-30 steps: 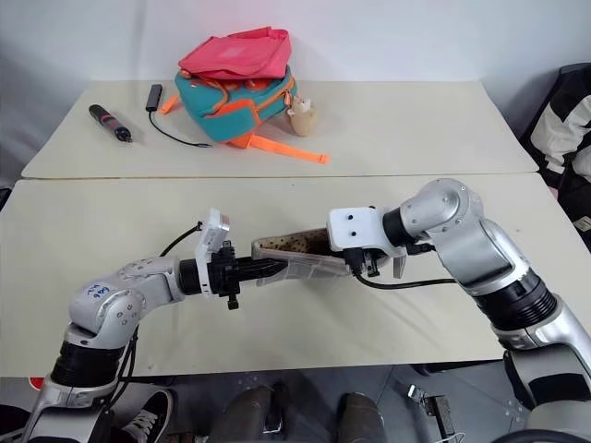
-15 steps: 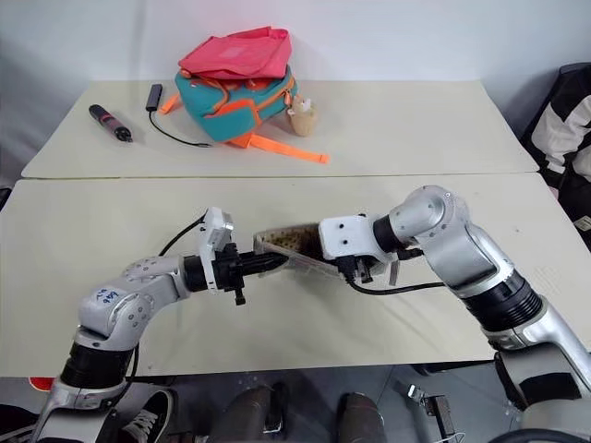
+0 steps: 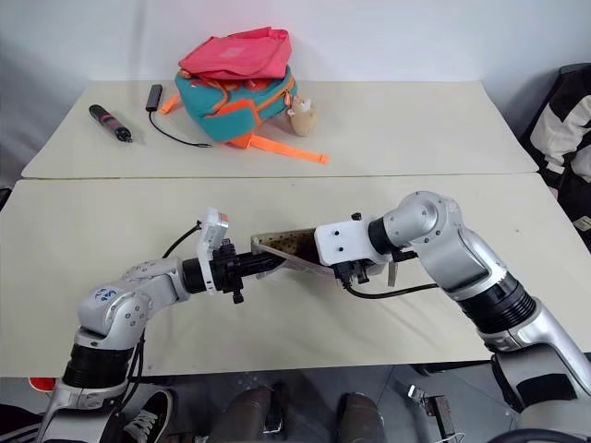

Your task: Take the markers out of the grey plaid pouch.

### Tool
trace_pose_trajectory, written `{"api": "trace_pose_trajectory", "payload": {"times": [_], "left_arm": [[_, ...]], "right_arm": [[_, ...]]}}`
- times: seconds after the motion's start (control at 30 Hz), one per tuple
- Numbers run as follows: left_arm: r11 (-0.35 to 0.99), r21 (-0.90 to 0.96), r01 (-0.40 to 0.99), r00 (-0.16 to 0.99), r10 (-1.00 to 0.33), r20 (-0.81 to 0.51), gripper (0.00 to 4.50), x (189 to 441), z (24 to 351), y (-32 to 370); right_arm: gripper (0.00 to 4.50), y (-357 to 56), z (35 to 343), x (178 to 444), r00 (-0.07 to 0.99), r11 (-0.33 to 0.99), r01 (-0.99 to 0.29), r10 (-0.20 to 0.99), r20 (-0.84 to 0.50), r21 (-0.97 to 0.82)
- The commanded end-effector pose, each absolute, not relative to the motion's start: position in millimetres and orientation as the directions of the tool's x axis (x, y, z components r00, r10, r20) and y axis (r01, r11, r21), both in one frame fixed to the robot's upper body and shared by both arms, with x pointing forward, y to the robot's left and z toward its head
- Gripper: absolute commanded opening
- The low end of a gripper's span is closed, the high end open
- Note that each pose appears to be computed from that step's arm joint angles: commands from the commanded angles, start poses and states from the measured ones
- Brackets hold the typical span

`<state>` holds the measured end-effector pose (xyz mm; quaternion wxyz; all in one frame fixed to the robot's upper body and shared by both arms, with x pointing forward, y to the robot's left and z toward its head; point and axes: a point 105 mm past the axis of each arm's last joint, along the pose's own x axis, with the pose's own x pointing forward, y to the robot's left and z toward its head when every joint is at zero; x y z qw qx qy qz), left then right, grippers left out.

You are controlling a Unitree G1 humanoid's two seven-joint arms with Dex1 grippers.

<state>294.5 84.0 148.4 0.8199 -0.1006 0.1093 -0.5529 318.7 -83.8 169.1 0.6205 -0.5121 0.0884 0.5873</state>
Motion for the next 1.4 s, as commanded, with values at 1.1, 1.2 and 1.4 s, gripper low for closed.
{"api": "trace_pose_trajectory", "payload": {"times": [1.1,1.2,1.4], "left_arm": [[0.218,-0.431,0.876,0.260,-0.965,0.040,0.00,271,164,77],[0.220,-0.432,0.875,0.265,-0.963,0.045,0.00,271,165,77],[0.221,-0.430,0.875,0.272,-0.960,0.060,0.00,273,168,76]], "right_arm": [[1.31,-76,148,323,0.310,-0.240,-0.812,0.595,-0.741,-0.532],[1.31,-82,143,325,0.320,-0.246,-0.816,0.562,-0.763,-0.523],[1.31,-88,138,330,0.346,-0.231,-0.822,0.524,-0.778,-0.521]]}}
